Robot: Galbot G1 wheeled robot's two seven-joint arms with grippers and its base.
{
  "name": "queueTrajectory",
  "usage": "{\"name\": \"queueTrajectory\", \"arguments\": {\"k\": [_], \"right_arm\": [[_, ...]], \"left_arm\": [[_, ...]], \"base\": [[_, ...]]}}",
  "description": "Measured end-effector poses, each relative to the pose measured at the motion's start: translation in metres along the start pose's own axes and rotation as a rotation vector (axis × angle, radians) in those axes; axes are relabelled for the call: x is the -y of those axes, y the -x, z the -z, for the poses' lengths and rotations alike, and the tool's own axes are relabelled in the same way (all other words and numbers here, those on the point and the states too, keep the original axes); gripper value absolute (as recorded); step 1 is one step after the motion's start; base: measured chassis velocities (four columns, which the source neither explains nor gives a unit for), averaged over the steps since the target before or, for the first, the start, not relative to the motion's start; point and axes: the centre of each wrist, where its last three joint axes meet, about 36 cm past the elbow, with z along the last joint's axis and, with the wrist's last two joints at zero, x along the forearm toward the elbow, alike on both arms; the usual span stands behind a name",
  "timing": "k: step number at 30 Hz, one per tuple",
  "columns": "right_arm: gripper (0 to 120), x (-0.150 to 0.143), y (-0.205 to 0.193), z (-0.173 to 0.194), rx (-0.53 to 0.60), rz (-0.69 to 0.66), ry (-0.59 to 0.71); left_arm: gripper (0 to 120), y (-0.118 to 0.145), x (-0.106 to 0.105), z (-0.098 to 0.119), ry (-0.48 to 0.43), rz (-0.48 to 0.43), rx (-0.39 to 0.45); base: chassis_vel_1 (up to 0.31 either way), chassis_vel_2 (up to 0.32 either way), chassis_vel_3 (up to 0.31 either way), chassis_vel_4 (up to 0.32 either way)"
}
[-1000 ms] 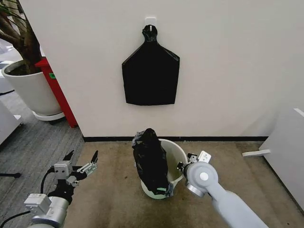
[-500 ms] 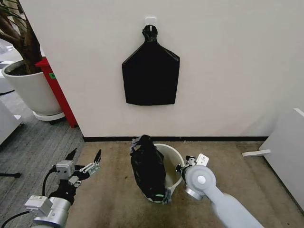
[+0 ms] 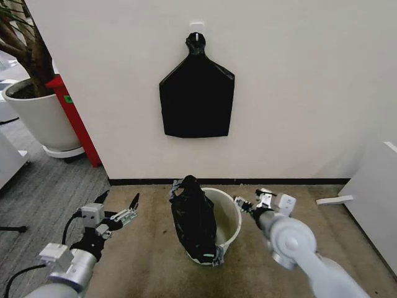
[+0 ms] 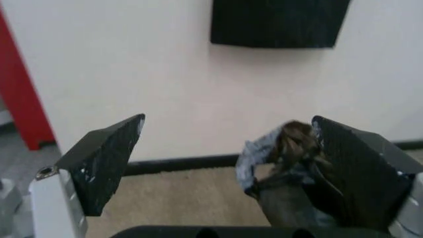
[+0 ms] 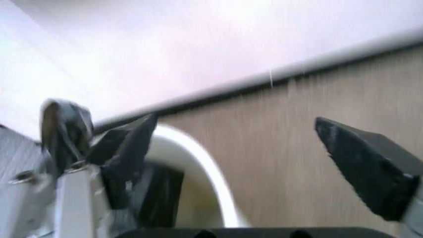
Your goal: Place the garbage bag over the trash bin.
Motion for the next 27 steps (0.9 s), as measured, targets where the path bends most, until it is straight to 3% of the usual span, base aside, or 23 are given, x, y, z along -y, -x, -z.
{"name": "queueTrajectory", "arguments": {"k": [2, 3, 7, 9, 13, 19, 27], "right_arm": [[98, 0.01, 0.001, -0.019, 0.13, 0.035, -0.08], [98, 0.01, 0.001, -0.019, 0.13, 0.035, -0.08], [100, 0.025, -0.002, -0.047, 0.326, 0.098, -0.203], [100, 0.031, -0.011, -0.056, 0.37, 0.107, -0.236], [100, 0.032, -0.024, -0.059, 0.375, 0.096, -0.23], [100, 0.032, -0.037, -0.062, 0.365, 0.039, -0.208], [100, 0.028, -0.039, -0.059, 0.348, -0.014, -0.17]], "left_arm": [[100, 0.009, -0.002, -0.001, 0.005, -0.027, -0.039], [100, 0.009, -0.002, -0.001, 0.005, -0.027, -0.039], [100, 0.026, -0.012, -0.006, 0.033, -0.036, -0.096], [100, 0.035, -0.02, -0.006, 0.047, -0.024, -0.123], [100, 0.042, -0.02, -0.006, 0.032, -0.015, -0.155], [100, 0.068, 0.009, -0.002, -0.046, -0.029, -0.264], [100, 0.087, 0.03, 0.007, -0.075, -0.078, -0.34]], "base": [[0.0, 0.0, 0.0, 0.0], [0.0, 0.0, 0.0, 0.0], [0.0, 0.0, 0.0, 0.0], [0.0, 0.0, 0.0, 0.0], [0.0, 0.0, 0.0, 0.0], [0.0, 0.0, 0.0, 0.0], [0.0, 0.0, 0.0, 0.0]]}}
